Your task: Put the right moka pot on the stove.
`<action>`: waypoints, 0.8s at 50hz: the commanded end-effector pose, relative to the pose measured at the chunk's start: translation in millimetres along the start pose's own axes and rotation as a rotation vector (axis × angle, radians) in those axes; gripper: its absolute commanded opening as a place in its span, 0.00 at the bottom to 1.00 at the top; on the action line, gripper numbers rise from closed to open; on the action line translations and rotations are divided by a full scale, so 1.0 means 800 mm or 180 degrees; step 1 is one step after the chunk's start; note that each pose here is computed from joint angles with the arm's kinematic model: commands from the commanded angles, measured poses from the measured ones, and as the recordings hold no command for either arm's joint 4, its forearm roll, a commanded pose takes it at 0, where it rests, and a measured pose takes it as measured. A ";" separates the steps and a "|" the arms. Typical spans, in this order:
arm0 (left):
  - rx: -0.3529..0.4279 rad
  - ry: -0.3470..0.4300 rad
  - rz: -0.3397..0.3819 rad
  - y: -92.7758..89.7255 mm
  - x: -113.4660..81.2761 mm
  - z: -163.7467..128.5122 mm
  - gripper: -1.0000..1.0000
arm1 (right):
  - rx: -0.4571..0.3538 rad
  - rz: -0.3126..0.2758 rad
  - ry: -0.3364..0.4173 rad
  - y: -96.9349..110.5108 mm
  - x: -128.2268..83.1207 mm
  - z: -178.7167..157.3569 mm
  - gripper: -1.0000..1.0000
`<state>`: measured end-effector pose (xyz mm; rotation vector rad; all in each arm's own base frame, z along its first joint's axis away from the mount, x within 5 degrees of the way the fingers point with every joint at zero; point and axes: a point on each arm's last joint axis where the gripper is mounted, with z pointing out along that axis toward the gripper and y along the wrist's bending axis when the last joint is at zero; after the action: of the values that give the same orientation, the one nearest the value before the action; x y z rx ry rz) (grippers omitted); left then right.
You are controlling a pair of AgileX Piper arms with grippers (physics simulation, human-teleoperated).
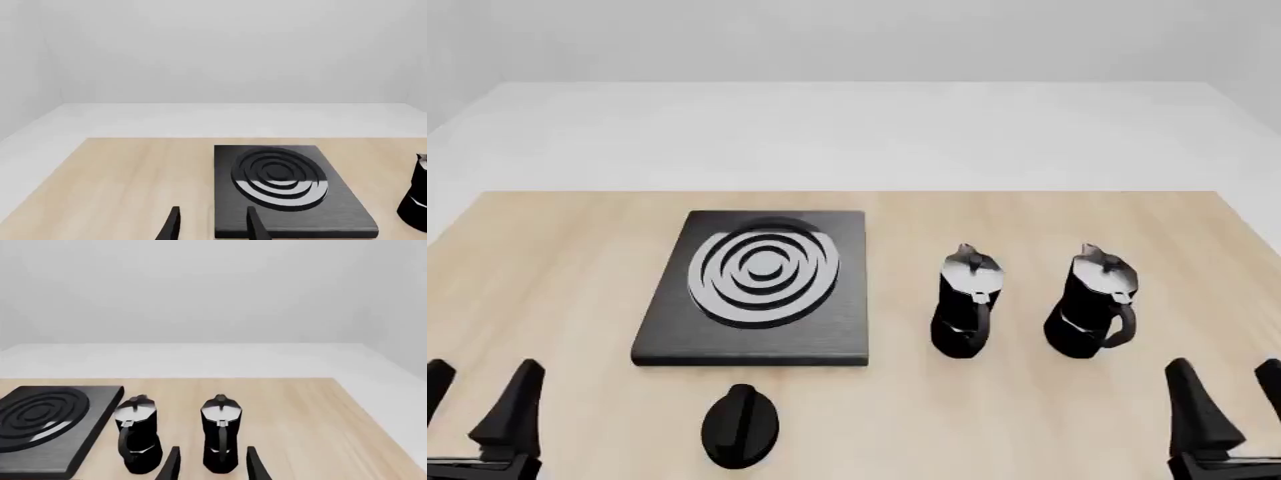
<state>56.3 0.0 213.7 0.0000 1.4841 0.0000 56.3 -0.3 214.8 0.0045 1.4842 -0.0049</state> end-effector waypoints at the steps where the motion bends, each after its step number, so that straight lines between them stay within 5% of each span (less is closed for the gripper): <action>1: 0.0000 0.0003 0.0000 0.000 -0.001 0.000 1.00 | -0.0026 0.0033 0.0033 0.001 0.002 0.002 1.00; 8: 0.0000 0.0003 0.0000 0.000 -0.001 0.000 1.00 | -0.0025 0.0022 0.0060 0.001 0.002 0.005 1.00; 13: 0.0000 0.0003 0.0000 0.000 -0.001 0.000 1.00 | 0.0021 -0.0225 0.0136 -0.001 -0.010 0.018 1.00; 21: 0.0000 0.0003 0.0000 0.000 -0.001 0.000 1.00 | -0.0080 -0.0104 0.0193 0.003 -0.042 0.047 1.00; 40: 0.0000 0.0003 0.0000 0.000 -0.001 0.000 1.00 | -0.0148 0.0104 0.0446 0.008 -0.037 0.102 1.00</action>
<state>56.6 0.0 214.4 0.0000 1.4849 0.0000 114.2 2.9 250.1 -0.0141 1.5979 0.0261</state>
